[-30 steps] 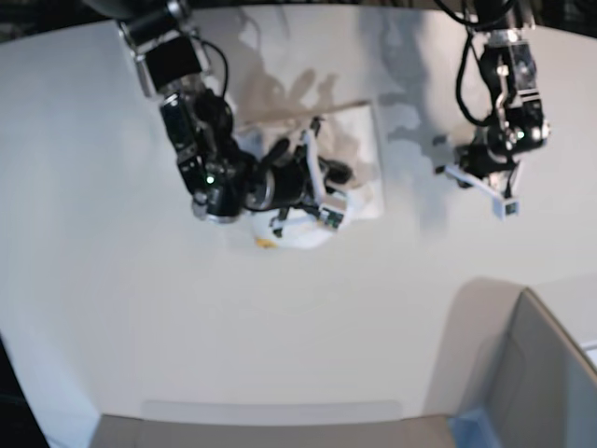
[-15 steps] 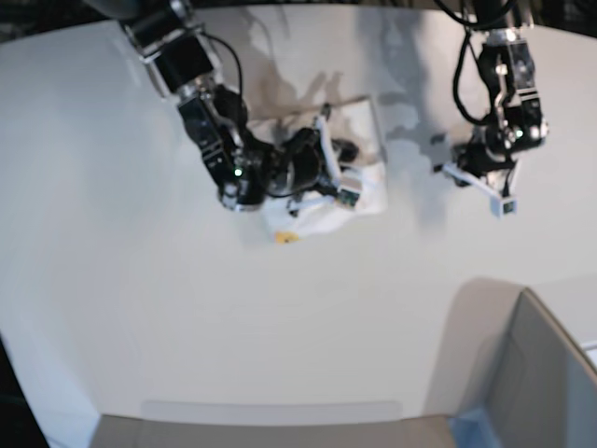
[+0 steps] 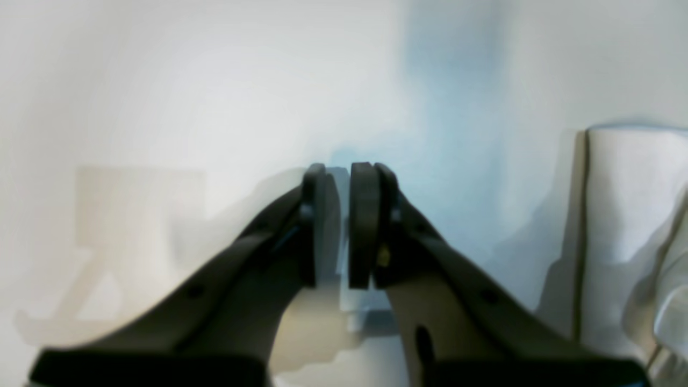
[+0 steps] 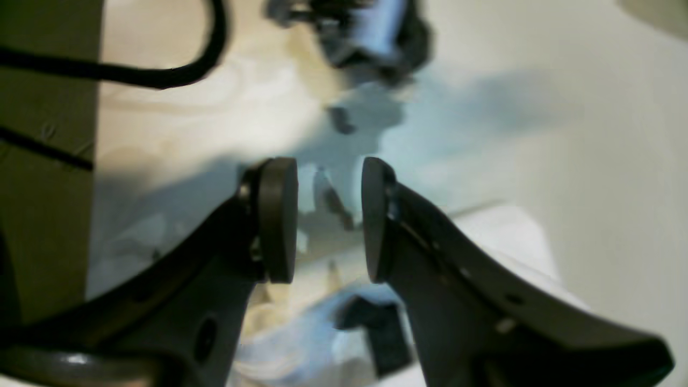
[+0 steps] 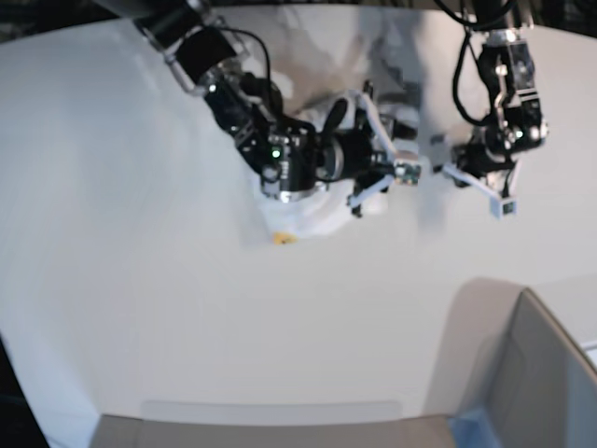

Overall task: Layout the t-shirt on the table in an organized manner, then fold the t-shirt properly
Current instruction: 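Lay the folded end onto the bundle with the right gripper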

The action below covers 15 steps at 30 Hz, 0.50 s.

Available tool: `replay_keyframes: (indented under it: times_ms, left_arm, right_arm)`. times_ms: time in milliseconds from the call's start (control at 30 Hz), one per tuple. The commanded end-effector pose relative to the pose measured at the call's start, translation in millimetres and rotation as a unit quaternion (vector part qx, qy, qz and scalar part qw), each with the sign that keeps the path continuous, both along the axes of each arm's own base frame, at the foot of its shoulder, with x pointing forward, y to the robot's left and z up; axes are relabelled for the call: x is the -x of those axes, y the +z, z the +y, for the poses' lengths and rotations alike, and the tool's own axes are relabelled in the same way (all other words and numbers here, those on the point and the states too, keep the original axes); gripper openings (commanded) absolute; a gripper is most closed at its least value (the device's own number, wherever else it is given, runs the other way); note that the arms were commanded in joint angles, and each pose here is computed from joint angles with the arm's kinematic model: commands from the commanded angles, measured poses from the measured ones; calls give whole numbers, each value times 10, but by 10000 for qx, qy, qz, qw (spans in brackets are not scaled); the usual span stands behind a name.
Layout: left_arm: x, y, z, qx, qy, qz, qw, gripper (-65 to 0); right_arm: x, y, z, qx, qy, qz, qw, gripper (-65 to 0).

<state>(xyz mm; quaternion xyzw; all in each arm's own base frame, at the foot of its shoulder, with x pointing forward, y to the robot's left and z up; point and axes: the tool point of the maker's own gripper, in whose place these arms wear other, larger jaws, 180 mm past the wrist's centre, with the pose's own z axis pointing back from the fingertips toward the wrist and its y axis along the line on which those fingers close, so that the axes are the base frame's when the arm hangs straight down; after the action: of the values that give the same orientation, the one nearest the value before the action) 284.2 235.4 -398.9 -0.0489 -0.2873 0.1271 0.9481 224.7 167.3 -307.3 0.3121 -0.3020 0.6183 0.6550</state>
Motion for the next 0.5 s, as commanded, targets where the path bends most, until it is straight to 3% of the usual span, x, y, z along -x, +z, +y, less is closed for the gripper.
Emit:
replay_keyframes:
  times_ms: [0, 133, 300, 467]
  left_arm:
    - [-94, 114, 52, -70, 10, -222, 9997, -570]
    - [-104, 139, 53, -79, 7, -260, 9996, -570]
    - [-207, 400, -4, -173, -114, -652, 9977, -571]
    - [-324, 825, -284, -200, -462, -1304, 9902, -600]
  right_arm:
    - [-41, 250, 94, -350, 102, -257, 9990, -441]
    - [-359, 596, -114, -792, -527, -577, 9938, -442]
    - [-859, 799, -659, -1034, -1657, -773, 9777, -469]
    - [-995, 414, -1312, -274, -2391, -516, 9692, -599]
